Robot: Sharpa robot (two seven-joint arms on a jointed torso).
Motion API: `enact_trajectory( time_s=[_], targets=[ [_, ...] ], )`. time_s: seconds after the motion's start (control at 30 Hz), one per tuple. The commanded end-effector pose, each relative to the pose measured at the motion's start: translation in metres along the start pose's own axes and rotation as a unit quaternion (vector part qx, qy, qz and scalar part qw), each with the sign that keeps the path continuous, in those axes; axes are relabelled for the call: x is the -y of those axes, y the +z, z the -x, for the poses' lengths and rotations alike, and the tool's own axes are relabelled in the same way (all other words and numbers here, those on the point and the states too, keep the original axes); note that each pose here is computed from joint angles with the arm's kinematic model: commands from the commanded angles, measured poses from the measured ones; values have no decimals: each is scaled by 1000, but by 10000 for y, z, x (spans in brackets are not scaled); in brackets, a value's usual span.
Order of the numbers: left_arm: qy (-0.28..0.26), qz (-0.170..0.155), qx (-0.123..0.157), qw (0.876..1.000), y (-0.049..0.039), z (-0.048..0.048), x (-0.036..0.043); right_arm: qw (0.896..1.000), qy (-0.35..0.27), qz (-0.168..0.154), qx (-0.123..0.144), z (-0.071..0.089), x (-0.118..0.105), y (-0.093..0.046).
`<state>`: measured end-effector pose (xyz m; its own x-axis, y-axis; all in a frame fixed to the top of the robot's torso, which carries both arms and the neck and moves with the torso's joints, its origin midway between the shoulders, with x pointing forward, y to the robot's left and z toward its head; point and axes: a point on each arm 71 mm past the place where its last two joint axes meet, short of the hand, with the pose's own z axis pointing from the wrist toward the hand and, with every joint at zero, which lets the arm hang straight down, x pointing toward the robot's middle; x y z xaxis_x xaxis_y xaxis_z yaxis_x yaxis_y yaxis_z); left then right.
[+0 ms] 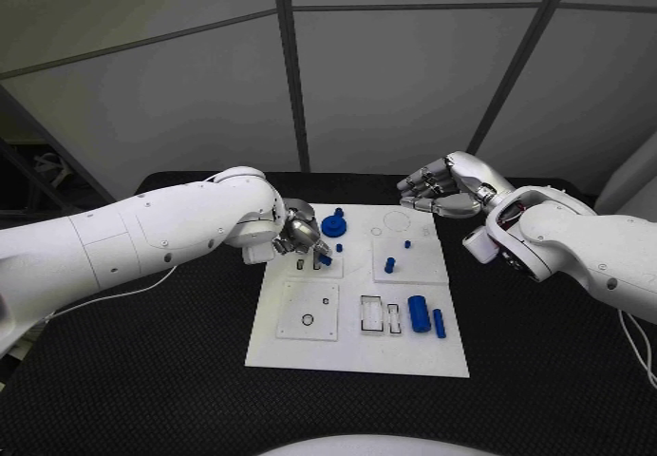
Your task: Assemble the parts on the task board
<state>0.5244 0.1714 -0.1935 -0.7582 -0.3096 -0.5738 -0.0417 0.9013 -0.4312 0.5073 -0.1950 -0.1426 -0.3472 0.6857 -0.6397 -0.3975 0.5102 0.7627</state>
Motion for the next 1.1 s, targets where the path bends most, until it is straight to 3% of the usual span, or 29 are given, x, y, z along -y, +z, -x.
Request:
enact_trajectory(
  time_s=[0.03, 0.23, 0.37, 0.7, 0.9, 1.1],
  targets=[
    [-57, -14, 31, 998, -38, 33, -3, 1000, -1, 3, -2, 7, -12, 4],
    [-78, -19, 62, 995, -113, 18, -59, 1000, -1, 2, -1, 17, -3, -3],
    [-75, -17, 97, 992, -151, -29, -111, 1000, -2, 1, 1, 28, 4, -10],
    [-42, -14, 161, 986, -169, -159, -192, 1000, -3, 0, 4, 50, 18, -26],
    [-30, -11, 173, 984, -158, -190, -211, 1000, -3, 0, 4, 50, 18, -26],
    [-7, -8, 164, 986, -141, -224, -203, 1000, -3, 0, 4, 51, 18, -26]
  ],
)
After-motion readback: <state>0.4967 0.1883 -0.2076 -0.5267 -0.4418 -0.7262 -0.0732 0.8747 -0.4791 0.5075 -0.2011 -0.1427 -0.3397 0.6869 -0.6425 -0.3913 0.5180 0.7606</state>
